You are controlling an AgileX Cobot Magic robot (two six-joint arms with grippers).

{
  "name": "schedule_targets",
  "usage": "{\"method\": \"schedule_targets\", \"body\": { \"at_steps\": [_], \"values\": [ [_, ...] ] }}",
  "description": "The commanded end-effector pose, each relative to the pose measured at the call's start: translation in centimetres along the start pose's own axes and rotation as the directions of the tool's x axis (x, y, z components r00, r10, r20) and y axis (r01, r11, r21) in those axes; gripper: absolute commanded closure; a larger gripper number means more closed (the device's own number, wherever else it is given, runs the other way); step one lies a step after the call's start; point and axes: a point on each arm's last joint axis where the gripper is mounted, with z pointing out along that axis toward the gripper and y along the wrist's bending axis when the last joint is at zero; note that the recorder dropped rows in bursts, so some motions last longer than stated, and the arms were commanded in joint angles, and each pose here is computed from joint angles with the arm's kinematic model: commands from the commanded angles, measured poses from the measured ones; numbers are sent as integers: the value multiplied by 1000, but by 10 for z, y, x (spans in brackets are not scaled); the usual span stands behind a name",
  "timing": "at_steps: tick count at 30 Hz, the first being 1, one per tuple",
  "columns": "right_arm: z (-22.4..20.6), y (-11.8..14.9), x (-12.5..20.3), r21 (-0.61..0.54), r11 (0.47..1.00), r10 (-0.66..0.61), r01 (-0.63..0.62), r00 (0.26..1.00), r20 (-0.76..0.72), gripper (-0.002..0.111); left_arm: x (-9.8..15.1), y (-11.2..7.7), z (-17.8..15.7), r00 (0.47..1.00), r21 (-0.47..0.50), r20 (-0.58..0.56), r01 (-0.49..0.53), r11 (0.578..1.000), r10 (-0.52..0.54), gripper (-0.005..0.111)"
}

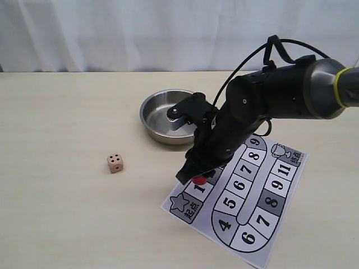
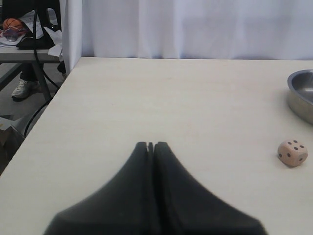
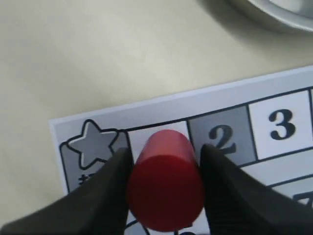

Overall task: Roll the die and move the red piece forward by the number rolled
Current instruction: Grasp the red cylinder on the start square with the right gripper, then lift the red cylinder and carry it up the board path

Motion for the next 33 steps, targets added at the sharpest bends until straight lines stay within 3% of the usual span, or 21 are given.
{"method": "schedule_targets", "body": {
  "at_steps": [1,16,28,33],
  "values": [
    [1,-11,0,26,999,23,-23,1000,14,104,-1,0,0,1000,1,12,7,1000,-7,107],
    [41,-12,10,10,1000,27,-26,997,-78,104,-1,0,0,1000,1,12,7,1000,-7,107],
    [1,-17,-5,91,995,-41,35,997,64,104,-1,0,0,1000,1,12,7,1000,-7,107],
    [6,-18,-9,102,994,-45,34,993,111,104,-1,0,0,1000,1,12,7,1000,-7,107]
  ]
}}
